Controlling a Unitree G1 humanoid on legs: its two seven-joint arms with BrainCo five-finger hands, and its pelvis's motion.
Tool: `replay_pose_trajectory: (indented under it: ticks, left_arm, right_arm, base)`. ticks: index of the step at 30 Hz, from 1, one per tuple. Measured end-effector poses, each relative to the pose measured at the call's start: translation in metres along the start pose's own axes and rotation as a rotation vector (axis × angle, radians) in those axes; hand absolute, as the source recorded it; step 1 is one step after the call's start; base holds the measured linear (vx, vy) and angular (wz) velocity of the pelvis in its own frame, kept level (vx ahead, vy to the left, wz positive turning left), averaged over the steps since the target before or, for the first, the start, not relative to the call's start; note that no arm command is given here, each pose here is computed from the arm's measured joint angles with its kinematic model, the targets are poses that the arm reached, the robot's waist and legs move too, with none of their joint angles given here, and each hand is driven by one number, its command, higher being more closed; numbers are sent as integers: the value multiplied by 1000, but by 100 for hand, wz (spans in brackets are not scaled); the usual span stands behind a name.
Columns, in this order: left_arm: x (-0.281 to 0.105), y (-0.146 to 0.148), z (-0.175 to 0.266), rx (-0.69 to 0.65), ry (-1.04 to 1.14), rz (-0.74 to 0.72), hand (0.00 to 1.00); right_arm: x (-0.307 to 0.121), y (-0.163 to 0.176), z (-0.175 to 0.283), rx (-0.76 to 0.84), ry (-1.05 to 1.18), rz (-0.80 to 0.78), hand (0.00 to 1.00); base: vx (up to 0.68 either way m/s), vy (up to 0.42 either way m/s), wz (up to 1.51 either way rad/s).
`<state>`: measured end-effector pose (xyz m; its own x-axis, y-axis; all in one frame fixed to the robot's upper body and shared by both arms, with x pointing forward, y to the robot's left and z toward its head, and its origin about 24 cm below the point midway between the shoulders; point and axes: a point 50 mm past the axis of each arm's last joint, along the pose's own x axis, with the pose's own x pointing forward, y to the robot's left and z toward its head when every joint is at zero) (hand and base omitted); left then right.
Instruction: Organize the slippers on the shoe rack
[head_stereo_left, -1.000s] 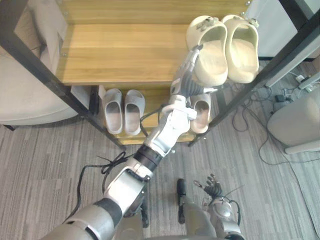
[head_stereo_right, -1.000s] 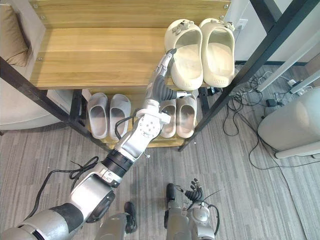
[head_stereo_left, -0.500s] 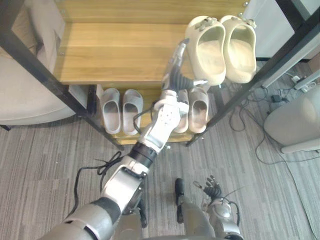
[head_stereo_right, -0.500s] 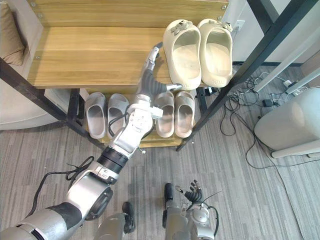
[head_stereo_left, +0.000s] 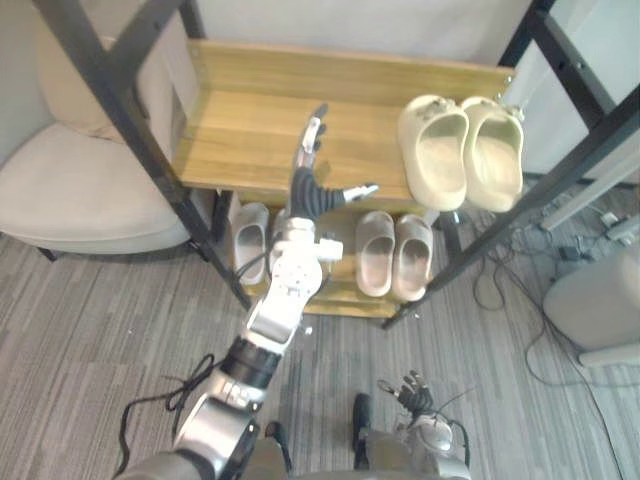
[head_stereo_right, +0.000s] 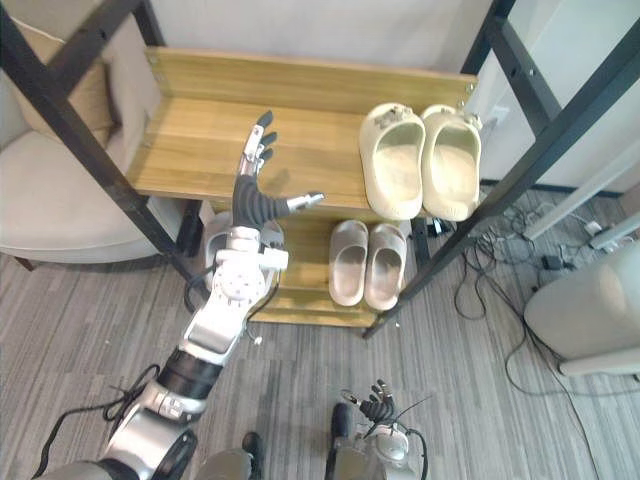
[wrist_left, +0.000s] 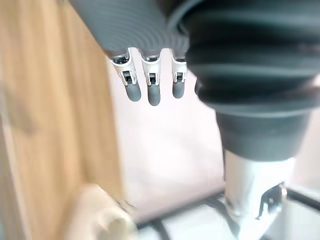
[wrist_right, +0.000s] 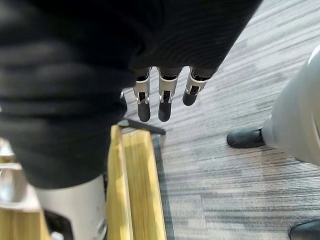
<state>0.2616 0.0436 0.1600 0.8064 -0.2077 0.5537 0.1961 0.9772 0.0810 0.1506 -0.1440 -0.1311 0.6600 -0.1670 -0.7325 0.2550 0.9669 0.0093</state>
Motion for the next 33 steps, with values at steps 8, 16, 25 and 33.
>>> replay_pose_trajectory:
  ticks: [8, 16, 25, 33]
  left_arm:
    - [-64, -3, -27, -366, 242, -59, 0]
    - [-186, 13, -136, -273, 943, -17, 0]
    - [-300, 48, -170, 82, 1485, -18, 0]
    - [-304, 63, -172, 193, 1515, 24, 0]
  right_arm:
    - [-4, 0, -24, -53, 103, 36, 0]
    - [-5, -13, -38, -132, 168, 43, 0]
    - [-5, -21, -43, -184, 190, 43, 0]
    - [0, -12, -33, -201, 155, 54, 0]
  base:
    - [-10, -32, 22]
    - [16, -15, 9]
    - [-2, -2, 4]
    - [-67, -9, 32]
